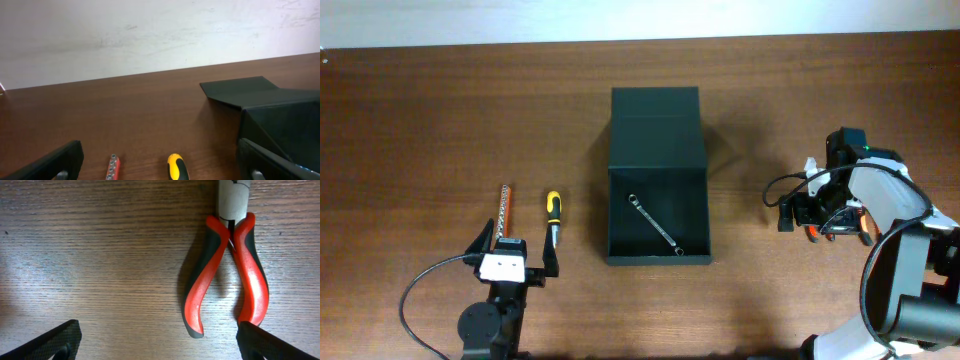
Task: Pack container
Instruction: 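Lower the right gripper and grasp the cutters by the handles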
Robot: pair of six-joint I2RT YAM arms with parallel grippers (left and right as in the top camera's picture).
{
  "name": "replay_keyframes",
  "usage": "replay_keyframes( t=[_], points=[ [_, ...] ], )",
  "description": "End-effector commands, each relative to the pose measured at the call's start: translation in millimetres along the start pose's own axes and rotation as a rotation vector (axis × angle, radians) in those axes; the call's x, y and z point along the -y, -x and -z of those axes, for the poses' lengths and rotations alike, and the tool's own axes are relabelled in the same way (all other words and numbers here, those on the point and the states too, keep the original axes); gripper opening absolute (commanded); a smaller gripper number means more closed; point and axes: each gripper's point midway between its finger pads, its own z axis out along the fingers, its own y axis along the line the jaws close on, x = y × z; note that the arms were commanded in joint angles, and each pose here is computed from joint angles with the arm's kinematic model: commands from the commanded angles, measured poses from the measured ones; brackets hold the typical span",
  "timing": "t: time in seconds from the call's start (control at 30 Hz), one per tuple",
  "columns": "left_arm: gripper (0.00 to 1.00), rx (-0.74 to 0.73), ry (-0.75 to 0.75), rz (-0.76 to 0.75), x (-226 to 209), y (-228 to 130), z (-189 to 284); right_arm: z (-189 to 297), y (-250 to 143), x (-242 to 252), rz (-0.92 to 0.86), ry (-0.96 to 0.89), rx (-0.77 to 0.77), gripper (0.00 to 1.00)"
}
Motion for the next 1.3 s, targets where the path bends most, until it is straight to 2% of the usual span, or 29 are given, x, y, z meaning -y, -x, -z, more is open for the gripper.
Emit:
replay_keyframes(
  t=[0.0,1.27],
  points=[
    [0.99,-0.005,0.013,-0.019,-3,-2,0,-3,-1,-2,0.005,0.022,-0.004,0.99],
    [0.99,-0.005,0.014,-0.019,-3,-2,0,-8,10,-3,0.014,0.036,0.030,0.99]
  ],
)
